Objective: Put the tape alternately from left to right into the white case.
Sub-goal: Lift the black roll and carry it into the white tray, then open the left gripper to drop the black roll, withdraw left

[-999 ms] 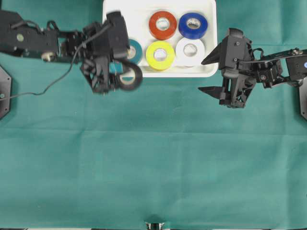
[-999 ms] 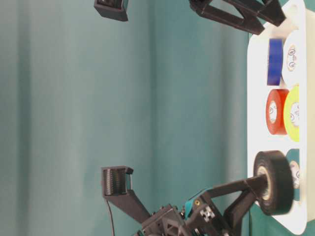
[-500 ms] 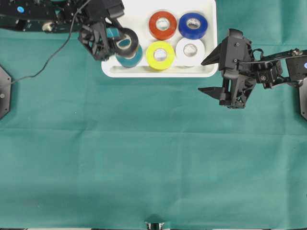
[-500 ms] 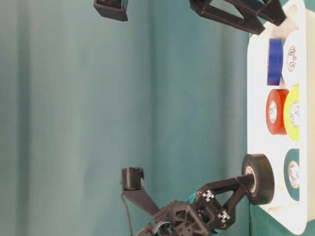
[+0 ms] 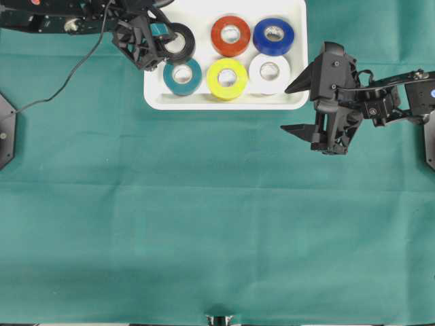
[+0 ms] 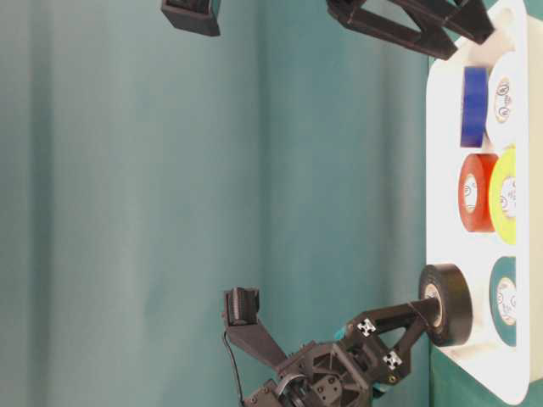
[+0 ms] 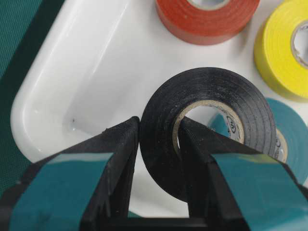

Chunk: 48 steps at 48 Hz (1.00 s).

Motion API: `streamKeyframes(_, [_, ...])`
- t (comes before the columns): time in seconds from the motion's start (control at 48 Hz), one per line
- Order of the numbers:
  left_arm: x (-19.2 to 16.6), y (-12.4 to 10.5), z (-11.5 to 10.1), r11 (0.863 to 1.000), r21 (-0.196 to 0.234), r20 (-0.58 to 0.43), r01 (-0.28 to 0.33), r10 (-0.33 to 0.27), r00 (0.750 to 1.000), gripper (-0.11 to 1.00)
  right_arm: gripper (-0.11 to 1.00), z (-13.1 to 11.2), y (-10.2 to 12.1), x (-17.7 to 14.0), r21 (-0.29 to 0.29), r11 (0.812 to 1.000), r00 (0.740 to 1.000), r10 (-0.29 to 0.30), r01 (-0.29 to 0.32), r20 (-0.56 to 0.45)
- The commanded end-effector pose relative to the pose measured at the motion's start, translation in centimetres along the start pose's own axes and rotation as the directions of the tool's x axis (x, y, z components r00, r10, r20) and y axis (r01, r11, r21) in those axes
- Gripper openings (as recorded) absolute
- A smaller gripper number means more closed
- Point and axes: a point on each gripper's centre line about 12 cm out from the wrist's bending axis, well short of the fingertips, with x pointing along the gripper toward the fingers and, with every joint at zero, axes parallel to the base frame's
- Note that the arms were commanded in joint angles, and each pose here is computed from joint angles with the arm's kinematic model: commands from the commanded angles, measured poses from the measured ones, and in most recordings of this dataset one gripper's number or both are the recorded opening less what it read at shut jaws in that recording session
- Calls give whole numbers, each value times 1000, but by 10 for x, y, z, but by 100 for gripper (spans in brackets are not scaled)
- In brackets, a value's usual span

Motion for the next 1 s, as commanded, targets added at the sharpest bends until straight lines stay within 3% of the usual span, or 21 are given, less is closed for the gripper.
streamKeyframes(0.0, [-5, 1, 15, 1000, 0, 49, -2, 2, 999, 24, 67, 5, 2, -3, 1, 1000, 1000, 12, -12, 21])
streamKeyframes(0.208, [-5, 1, 16, 1000, 4, 58, -3, 3, 998, 25, 67, 6, 2, -3, 3, 1000, 1000, 11, -11, 21])
streamKeyframes(0.416, [-5, 1, 15, 1000, 11, 67, -4, 3, 998, 83, 66, 5, 2, -3, 3, 1000, 1000, 11, -11, 20])
streamKeyframes(0.479, [-5, 1, 15, 1000, 25, 66, -5, 3, 998, 93, 67, 5, 3, -3, 2, 1000, 1000, 12, -12, 20])
streamKeyframes(0.625, [-5, -1, 15, 998, 55, 67, -2, -1, 998, 93, 67, 5, 3, -3, 2, 1000, 1000, 12, -12, 20])
streamKeyframes(0.979, [-8, -14, 15, 996, 83, 70, 20, -26, 997, 93, 67, 4, 2, -3, 3, 1000, 1000, 10, -10, 17])
